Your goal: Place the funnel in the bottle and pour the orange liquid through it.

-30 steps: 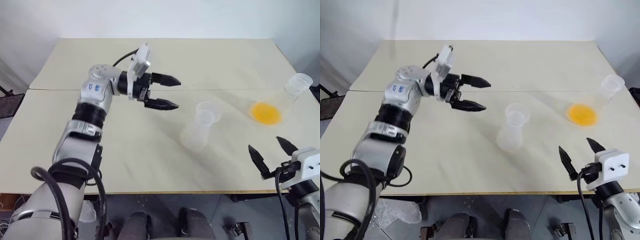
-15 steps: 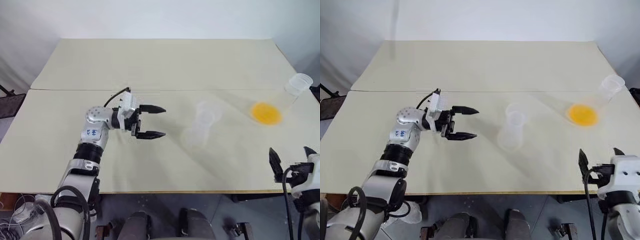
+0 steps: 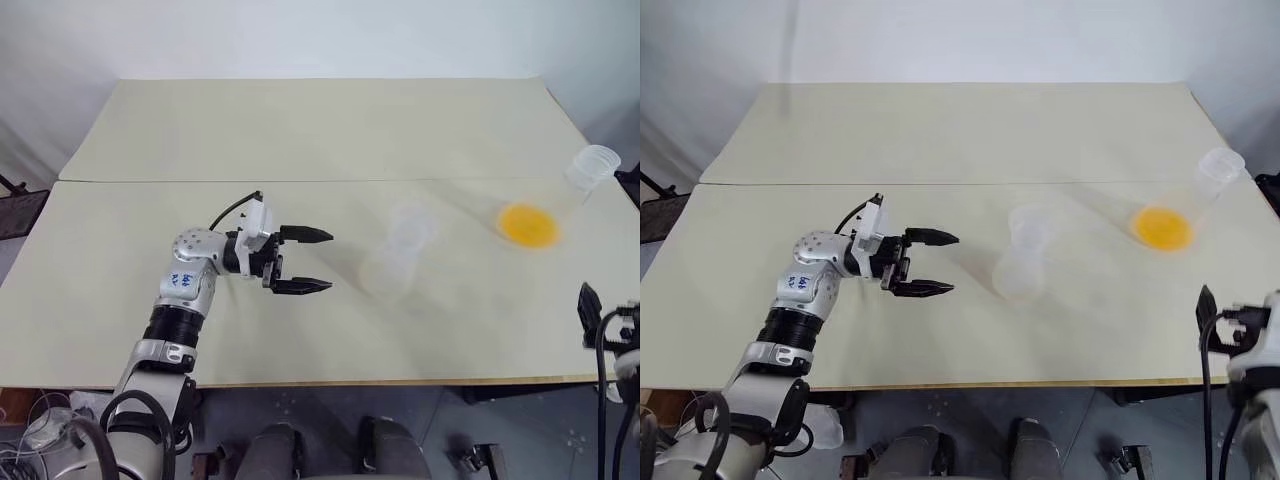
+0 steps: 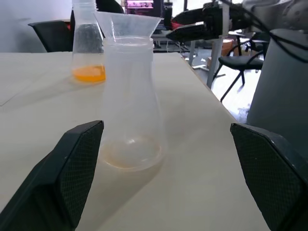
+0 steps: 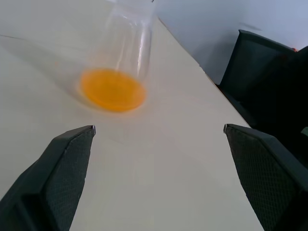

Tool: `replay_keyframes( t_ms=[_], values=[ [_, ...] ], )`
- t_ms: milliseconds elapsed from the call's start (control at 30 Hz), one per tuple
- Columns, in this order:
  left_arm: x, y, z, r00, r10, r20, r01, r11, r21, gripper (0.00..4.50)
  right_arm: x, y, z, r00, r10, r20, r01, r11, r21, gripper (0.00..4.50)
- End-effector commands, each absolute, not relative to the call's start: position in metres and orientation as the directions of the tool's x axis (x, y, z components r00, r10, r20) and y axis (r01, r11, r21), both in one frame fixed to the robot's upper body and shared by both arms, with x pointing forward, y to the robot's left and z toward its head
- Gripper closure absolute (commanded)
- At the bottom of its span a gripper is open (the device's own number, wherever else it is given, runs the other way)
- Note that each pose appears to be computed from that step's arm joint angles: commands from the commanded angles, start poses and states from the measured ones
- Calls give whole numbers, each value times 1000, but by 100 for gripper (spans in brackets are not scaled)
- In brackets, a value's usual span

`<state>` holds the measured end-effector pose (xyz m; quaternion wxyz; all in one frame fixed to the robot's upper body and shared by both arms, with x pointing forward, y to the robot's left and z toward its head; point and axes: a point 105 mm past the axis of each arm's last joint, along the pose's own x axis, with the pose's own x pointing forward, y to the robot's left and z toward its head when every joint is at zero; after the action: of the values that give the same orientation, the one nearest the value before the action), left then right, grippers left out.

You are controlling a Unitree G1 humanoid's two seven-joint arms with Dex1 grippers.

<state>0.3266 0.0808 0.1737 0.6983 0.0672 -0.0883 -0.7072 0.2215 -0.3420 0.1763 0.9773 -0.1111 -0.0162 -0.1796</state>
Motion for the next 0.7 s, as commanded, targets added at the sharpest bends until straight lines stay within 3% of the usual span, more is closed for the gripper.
replay_keyframes(
  t_ms=[33, 300, 700],
  values=[
    [317, 88, 187, -4, -998, 67, 967, 13, 253, 2, 232, -360, 188, 926, -368, 90, 379, 901, -213, 0],
    [305, 91, 187, 57, -990, 127, 970, 85, 227, 2, 278, -363, 198, 969, -238, 60, 245, 947, -206, 0],
    [295, 91, 186, 96, -985, 147, 972, 124, 198, 2, 318, -374, 223, 973, -186, 139, 206, 967, -151, 0]
  ],
)
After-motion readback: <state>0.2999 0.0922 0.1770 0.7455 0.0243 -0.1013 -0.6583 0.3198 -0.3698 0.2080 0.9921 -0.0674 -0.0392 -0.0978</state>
